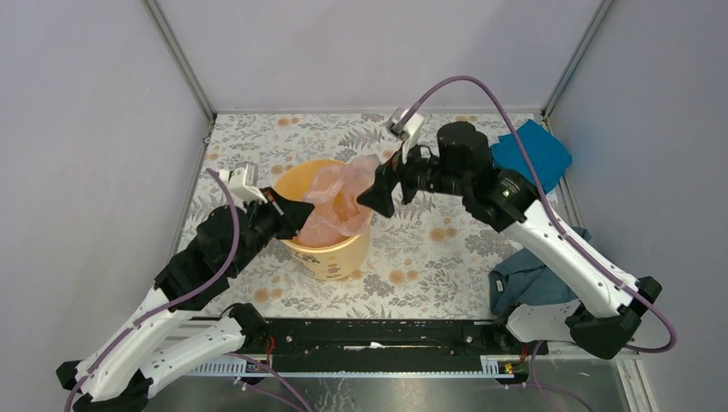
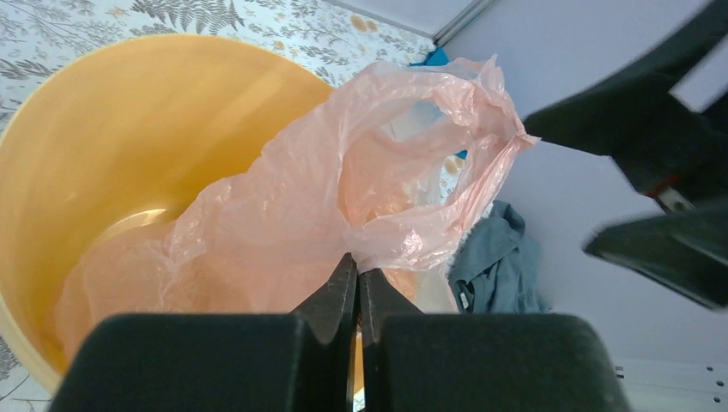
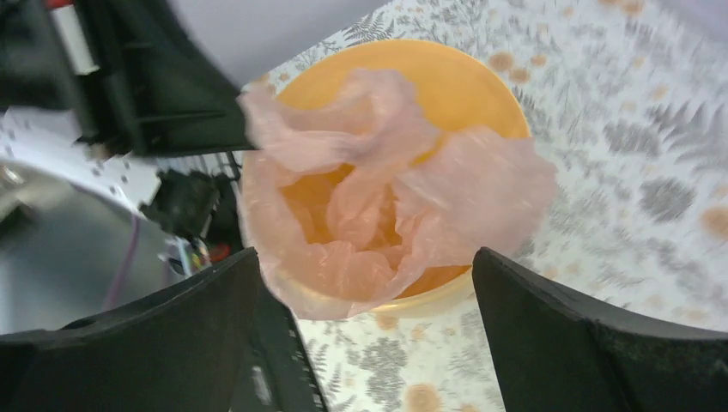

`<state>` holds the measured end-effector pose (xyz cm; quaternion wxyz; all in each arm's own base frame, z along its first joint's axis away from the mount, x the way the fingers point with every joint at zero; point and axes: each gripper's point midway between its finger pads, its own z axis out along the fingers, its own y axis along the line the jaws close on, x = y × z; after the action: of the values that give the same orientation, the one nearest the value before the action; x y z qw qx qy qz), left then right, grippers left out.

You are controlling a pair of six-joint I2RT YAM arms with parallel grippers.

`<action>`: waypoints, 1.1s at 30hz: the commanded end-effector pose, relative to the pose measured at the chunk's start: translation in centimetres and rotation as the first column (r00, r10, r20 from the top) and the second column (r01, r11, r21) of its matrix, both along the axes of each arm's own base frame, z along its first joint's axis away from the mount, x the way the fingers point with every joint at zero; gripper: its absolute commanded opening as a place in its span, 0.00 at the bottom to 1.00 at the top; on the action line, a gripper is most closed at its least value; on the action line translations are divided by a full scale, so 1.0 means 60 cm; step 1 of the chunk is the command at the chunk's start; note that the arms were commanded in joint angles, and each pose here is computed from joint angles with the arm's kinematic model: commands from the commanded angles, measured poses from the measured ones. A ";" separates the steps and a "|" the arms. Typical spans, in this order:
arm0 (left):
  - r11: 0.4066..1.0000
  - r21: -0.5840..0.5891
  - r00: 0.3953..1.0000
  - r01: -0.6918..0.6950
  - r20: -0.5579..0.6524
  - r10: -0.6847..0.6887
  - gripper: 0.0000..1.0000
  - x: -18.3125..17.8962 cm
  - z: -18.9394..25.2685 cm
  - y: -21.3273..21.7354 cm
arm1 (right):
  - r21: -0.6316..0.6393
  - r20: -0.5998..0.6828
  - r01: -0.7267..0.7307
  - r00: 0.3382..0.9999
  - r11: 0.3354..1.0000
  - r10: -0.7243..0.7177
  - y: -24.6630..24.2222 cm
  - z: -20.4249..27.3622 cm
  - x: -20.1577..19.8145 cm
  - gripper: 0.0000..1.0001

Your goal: Put the trash bags into the trash bin

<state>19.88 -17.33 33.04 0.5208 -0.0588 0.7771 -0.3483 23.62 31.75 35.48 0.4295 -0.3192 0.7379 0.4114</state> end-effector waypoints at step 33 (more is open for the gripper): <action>0.983 -0.182 0.997 -0.018 0.075 0.032 0.00 -0.058 -0.035 0.061 | -0.384 0.643 -0.187 0.649 0.904 0.406 0.084 -0.005 -0.010 0.01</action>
<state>16.67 -15.20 31.01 0.5491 -0.0696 0.7169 -0.4238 25.74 35.67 29.87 0.4852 -0.7224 0.4836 0.0942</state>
